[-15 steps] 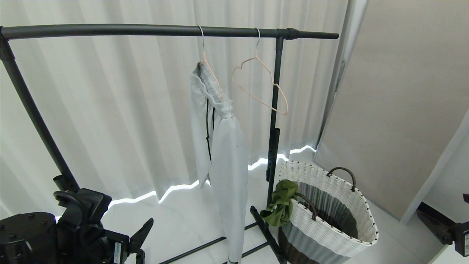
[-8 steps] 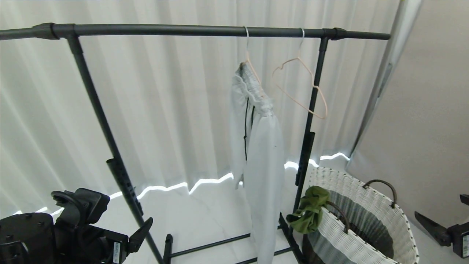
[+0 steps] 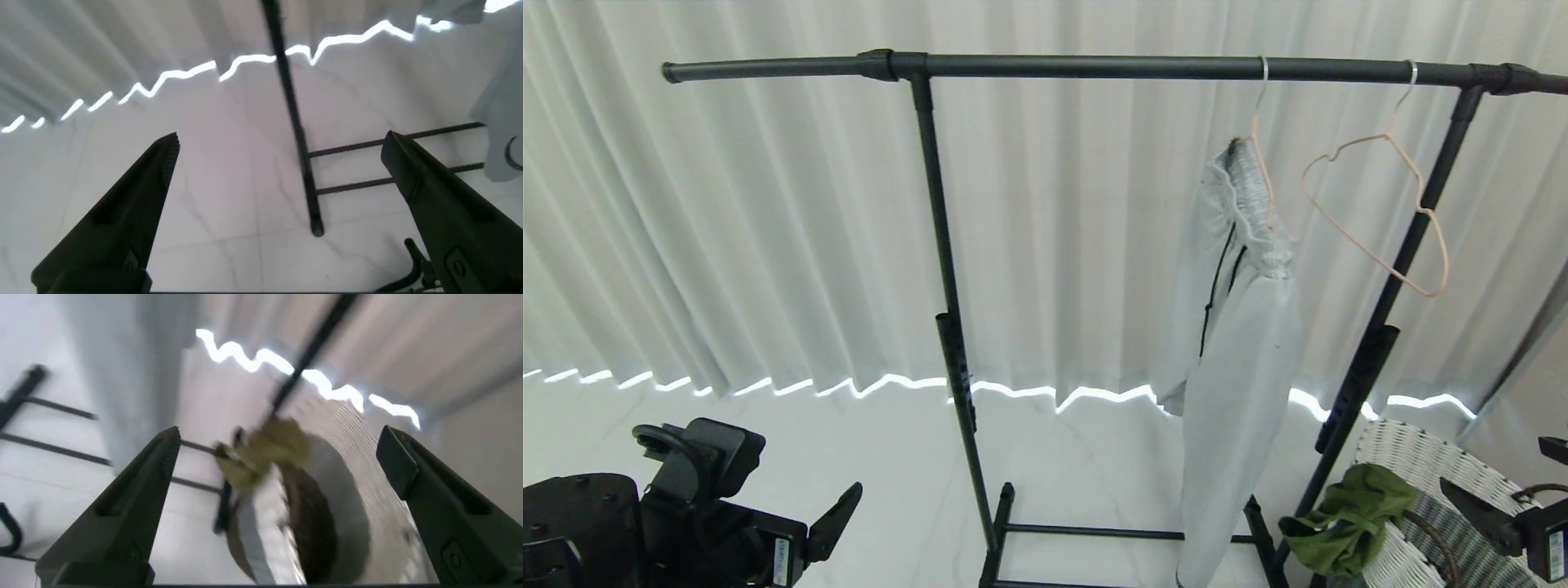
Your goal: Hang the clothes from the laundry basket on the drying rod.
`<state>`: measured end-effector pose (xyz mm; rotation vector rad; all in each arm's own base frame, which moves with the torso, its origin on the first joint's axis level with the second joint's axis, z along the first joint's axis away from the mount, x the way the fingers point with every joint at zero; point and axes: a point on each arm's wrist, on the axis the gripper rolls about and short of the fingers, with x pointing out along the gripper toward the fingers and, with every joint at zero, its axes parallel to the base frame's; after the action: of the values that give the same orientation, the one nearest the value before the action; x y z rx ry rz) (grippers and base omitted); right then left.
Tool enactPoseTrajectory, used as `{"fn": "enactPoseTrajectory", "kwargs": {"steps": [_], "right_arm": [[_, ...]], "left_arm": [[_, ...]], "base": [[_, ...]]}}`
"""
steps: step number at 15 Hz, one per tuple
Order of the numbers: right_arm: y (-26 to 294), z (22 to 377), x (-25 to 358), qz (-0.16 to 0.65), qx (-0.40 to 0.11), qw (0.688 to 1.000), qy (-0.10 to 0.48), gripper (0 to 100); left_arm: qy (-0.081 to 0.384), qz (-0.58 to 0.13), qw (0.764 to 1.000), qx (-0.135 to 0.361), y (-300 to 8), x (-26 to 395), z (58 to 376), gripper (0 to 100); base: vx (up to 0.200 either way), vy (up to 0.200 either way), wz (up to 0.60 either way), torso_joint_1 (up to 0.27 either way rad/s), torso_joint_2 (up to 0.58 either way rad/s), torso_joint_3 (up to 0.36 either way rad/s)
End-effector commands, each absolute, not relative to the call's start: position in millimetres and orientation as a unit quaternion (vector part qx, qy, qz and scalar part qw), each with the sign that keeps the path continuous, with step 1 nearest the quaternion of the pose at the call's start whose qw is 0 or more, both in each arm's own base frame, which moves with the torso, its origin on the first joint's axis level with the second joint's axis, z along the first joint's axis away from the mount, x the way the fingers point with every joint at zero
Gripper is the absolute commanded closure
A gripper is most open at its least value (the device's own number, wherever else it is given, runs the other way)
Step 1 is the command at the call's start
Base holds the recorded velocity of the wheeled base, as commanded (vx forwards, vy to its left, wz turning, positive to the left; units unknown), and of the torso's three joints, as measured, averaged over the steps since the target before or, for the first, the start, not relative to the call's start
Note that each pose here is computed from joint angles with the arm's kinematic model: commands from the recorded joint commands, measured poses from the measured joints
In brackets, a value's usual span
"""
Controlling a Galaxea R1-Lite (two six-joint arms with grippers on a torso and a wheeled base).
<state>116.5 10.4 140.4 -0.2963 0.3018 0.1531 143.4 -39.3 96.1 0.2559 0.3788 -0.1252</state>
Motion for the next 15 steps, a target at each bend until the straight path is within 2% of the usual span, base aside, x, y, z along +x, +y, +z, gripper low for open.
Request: {"fn": "enactPoseTrajectory", "kwargs": {"steps": [1,11,15], "right_arm": [[11.7,138.4,115.0,0.082,-0.148,0.974,0.151,0],[11.5,139.9,111.6,0.081,-0.148,0.975,0.143,0],[11.3,138.8,110.9,0.081,-0.147,0.975,0.145,0]], "left_arm": [[0.186,-0.062,0.972,0.127,-39.2,143.2,96.5,0],[0.179,-0.061,0.974,0.125,-38.7,141.7,98.8,0],[0.172,-0.061,0.976,0.123,-38.4,140.0,101.1,0]], "base": [[0.0,0.0,0.0,0.0,0.0,0.0],[0.0,0.0,0.0,0.0,0.0,0.0],[0.0,0.0,0.0,-0.107,0.35,0.233]]}}
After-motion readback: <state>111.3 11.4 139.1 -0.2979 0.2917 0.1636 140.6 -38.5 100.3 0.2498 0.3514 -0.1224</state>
